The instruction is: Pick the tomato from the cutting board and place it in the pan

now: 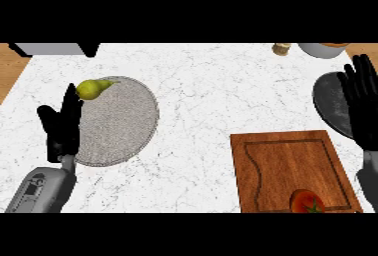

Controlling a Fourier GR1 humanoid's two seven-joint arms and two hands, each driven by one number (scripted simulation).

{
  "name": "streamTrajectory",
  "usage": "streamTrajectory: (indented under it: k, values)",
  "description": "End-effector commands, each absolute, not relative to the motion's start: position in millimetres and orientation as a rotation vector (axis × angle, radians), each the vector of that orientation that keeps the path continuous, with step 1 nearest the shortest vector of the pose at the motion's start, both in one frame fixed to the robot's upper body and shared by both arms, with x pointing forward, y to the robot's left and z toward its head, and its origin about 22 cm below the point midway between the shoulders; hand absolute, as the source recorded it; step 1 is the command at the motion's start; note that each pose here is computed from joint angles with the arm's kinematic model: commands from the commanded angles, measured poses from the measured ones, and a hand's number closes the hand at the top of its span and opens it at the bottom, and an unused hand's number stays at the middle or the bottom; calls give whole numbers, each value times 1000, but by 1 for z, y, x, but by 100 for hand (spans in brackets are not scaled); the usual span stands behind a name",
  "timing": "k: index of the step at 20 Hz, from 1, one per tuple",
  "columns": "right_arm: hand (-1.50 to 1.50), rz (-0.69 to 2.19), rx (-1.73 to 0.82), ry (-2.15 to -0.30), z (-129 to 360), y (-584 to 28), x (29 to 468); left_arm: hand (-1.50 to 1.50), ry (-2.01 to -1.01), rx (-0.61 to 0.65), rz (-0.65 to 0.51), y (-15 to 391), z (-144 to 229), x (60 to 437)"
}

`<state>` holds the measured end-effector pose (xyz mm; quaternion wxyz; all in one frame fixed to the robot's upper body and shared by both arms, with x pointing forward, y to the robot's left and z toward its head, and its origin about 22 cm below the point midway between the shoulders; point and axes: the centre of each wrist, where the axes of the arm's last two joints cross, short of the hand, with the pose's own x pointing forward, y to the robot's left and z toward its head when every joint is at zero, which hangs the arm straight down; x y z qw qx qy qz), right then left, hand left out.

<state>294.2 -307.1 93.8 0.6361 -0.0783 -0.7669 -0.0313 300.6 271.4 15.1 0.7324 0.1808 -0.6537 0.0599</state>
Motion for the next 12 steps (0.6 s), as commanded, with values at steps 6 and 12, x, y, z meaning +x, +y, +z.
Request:
streamTrajectory:
  k: [6,12]
  values:
    - [150,1126,303,-2107,164,-212,264,0,-1428,-15,-68,201,15,297]
    - [-150,1373,194,-2519,158,-228,237,0,-1373,-184,-64,201,9,279]
